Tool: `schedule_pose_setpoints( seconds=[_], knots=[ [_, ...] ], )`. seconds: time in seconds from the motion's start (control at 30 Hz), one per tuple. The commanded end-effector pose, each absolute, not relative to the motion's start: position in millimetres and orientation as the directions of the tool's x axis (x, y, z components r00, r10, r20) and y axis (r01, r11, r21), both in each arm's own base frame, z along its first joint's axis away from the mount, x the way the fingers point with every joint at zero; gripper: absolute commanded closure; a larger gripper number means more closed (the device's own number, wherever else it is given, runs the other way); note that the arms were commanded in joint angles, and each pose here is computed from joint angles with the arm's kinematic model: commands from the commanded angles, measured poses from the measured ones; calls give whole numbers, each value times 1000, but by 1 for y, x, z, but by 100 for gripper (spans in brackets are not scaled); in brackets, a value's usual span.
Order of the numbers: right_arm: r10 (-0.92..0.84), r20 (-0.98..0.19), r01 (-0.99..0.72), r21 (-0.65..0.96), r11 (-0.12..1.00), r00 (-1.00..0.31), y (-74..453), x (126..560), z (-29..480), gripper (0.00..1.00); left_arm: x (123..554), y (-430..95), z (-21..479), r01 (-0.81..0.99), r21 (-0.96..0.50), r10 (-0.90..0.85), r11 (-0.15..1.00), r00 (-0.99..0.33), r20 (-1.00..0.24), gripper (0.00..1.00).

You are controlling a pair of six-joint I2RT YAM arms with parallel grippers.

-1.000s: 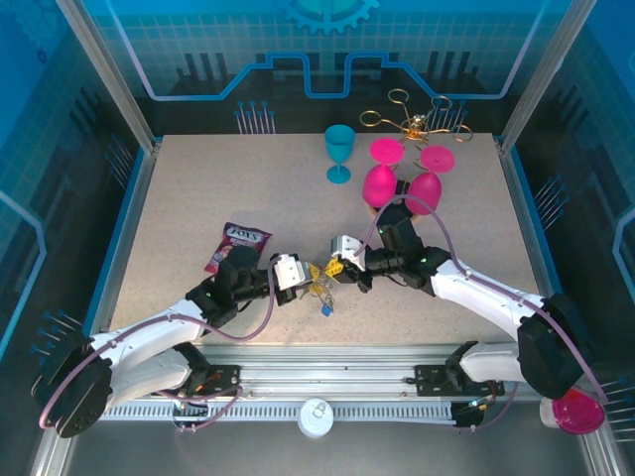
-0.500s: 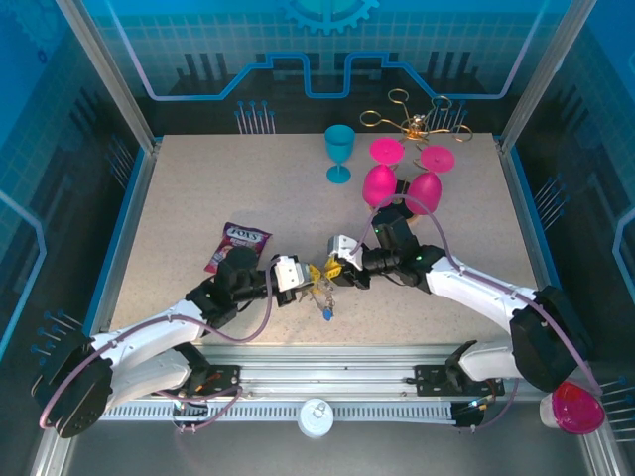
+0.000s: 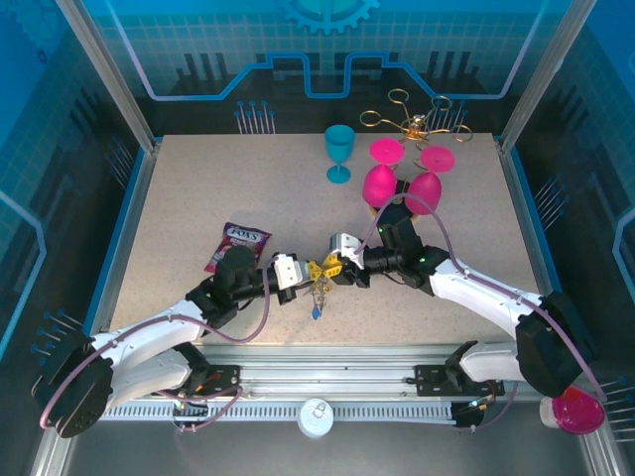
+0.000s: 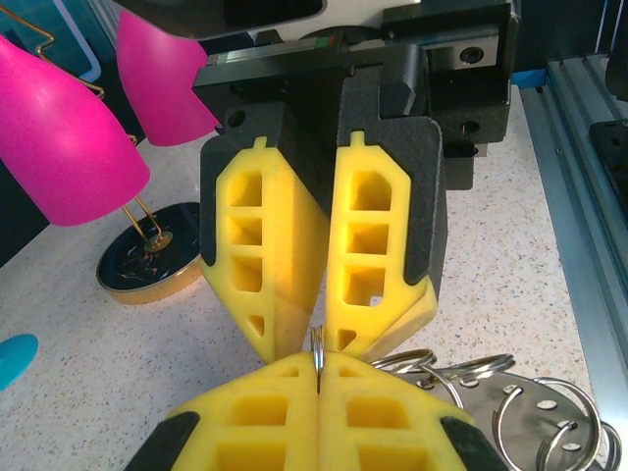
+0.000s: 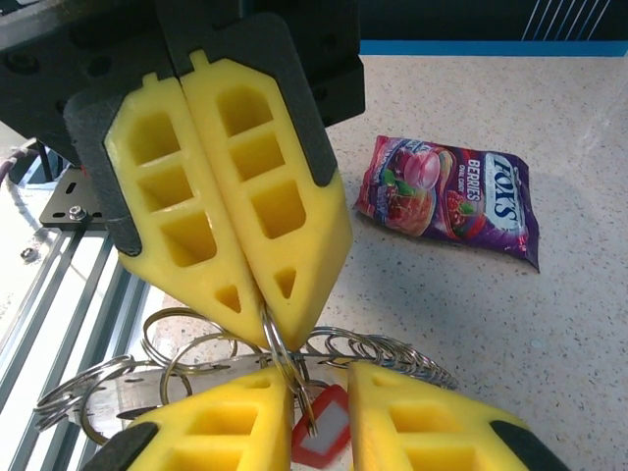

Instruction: Put the keys on the keyring

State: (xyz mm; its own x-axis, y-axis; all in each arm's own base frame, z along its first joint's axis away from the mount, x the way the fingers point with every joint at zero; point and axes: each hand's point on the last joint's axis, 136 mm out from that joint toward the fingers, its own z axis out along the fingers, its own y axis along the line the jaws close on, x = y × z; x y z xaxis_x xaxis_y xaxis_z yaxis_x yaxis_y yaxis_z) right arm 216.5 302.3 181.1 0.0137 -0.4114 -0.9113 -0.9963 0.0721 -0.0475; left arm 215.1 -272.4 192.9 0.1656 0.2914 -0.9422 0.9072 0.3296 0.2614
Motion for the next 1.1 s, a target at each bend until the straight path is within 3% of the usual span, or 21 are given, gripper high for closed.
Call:
schedule_pose_setpoints(
  seconds=[0.0,0.1,0.23,0.37,0.43,0.63,0.73,0.87,0.93,1.03,1.07],
  knots=[
    [-362,-931,-994,-79,69,49,303,218,192,76,213,-276,201,909,273,254,316,196,-947,100],
    [-366,-929,-992,-91,83,55,300,219,192,81,213,-275,200,908,271,254,319,194,-947,100],
    [-367,-929,-994,-81,70,50,300,217,191,100,213,-276,202,909,265,243,320,192,-951,100],
    [-401,-914,-993,-94,70,58,299,217,194,100,219,-273,196,904,253,292,345,152,-944,100],
    [-465,-882,-992,-117,55,78,299,215,191,100,225,-268,187,898,245,352,367,110,-930,89],
    [-589,-793,-984,-179,-21,157,305,203,190,100,230,-261,167,912,235,523,337,26,-852,79],
    [-627,-753,-976,-212,-53,197,309,200,190,100,231,-262,166,917,236,550,322,22,-835,81],
    [-649,-728,-969,-237,-64,221,314,200,193,100,230,-267,178,922,236,522,308,44,-852,92],
    [-617,-756,-969,-241,-47,218,317,200,200,100,229,-269,181,924,236,505,302,55,-861,100],
    [-536,-823,-975,-223,-2,189,317,202,214,100,227,-271,186,924,233,470,303,68,-880,100],
    [-504,-846,-977,-212,17,174,315,203,217,95,225,-272,188,923,236,452,305,78,-888,100]
  ],
)
